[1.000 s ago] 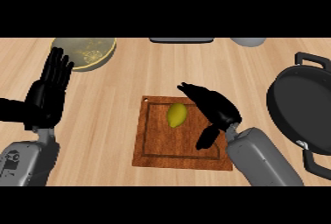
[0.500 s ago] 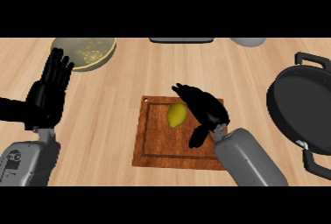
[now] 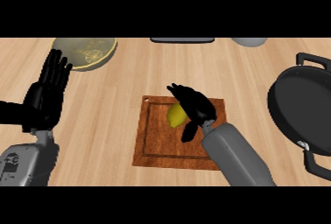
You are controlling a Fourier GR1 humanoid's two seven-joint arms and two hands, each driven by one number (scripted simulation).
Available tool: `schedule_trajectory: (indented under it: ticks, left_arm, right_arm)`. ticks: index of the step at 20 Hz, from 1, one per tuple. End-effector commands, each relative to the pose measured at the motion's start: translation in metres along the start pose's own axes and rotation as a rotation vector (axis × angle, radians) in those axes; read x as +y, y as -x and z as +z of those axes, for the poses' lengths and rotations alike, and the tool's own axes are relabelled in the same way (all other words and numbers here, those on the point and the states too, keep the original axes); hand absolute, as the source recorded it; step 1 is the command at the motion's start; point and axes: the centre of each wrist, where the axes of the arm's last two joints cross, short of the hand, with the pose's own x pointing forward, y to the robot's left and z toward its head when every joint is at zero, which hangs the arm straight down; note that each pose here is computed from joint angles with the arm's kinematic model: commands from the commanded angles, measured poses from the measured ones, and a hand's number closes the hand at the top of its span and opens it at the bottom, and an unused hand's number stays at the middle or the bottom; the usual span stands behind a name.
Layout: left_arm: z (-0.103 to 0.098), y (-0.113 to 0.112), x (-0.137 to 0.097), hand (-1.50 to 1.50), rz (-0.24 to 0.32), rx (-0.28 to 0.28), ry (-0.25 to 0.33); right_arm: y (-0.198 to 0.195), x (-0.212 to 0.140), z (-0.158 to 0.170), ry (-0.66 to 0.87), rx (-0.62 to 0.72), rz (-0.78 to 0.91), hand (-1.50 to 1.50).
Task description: Pick the lemon from the cutting board and place it in the pot
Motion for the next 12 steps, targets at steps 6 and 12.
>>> schedule_trajectory:
  ticks: [6,12]
  left_arm:
    - [-0.008,-0.014,-0.009,0.0,0.007,-0.004,0.003]
    - [-0.017,-0.005,0.003,0.0,0.001,-0.014,0.005]
  right_arm:
    - [0.001,0.02,-0.022,-0.032,-0.025,-0.015,-1.5]
    - [0.001,0.043,-0.018,0.004,-0.198,0.085,1.5]
